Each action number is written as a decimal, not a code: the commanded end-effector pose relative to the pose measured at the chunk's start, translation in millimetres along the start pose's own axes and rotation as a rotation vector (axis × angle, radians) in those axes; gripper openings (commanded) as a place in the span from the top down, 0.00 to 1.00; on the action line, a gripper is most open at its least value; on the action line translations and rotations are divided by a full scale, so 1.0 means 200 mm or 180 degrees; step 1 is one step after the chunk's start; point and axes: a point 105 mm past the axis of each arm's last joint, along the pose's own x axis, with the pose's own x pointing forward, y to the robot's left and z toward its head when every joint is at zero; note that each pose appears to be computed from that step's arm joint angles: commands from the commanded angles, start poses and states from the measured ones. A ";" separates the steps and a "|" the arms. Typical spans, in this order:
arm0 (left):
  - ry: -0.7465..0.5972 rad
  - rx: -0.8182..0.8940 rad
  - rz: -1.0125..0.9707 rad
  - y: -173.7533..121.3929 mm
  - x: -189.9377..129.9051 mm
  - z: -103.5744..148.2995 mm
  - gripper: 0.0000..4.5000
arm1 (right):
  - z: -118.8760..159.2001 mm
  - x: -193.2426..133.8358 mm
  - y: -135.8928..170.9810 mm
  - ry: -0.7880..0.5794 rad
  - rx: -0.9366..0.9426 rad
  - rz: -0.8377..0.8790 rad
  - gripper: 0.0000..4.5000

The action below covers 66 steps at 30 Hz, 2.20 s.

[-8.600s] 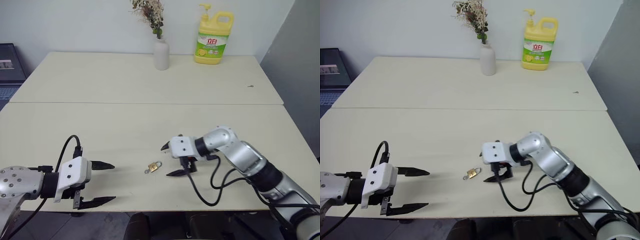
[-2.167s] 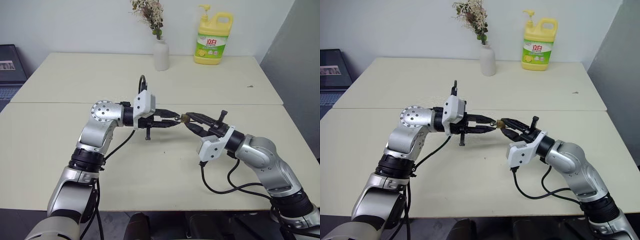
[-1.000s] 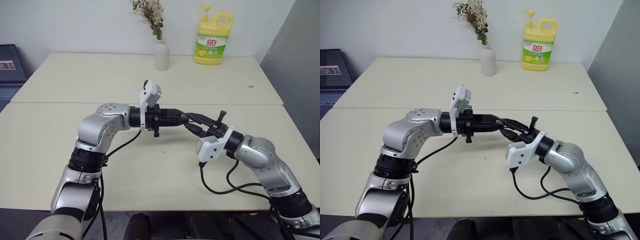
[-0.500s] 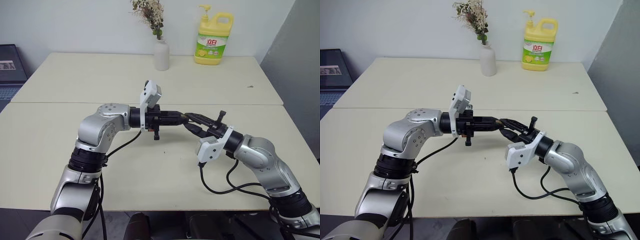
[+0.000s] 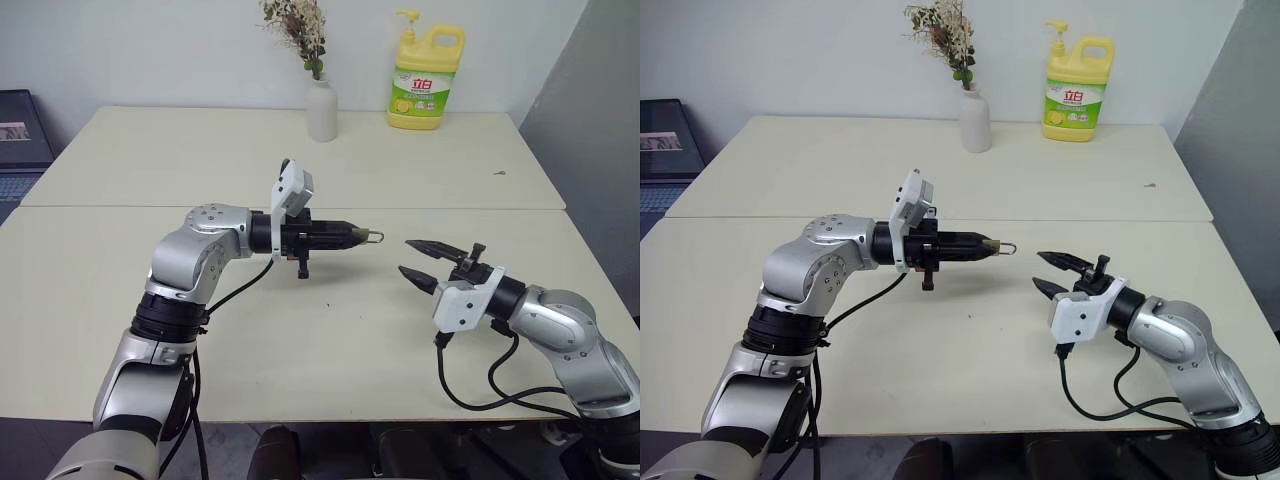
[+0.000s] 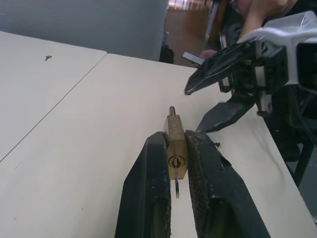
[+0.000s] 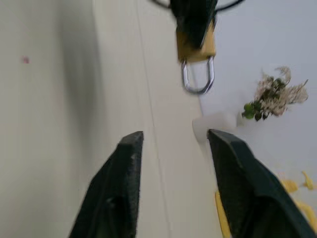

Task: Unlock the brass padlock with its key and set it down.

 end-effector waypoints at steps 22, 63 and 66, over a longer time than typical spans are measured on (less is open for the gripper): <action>-0.0030 0.0209 -0.0296 -0.09 -0.01 0.08 0.96 | 0.06 0.11 -0.09 -0.0294 0.0041 -0.0025 1.00; -0.0021 0.0037 -0.0247 -0.08 -0.05 0.05 0.96 | -0.02 -0.02 0.06 -0.0102 0.0637 0.0670 1.00; 0.0011 -0.0112 -0.0142 -0.08 -0.05 0.00 0.96 | 0.01 -0.08 0.05 -0.0084 0.1080 0.0720 0.87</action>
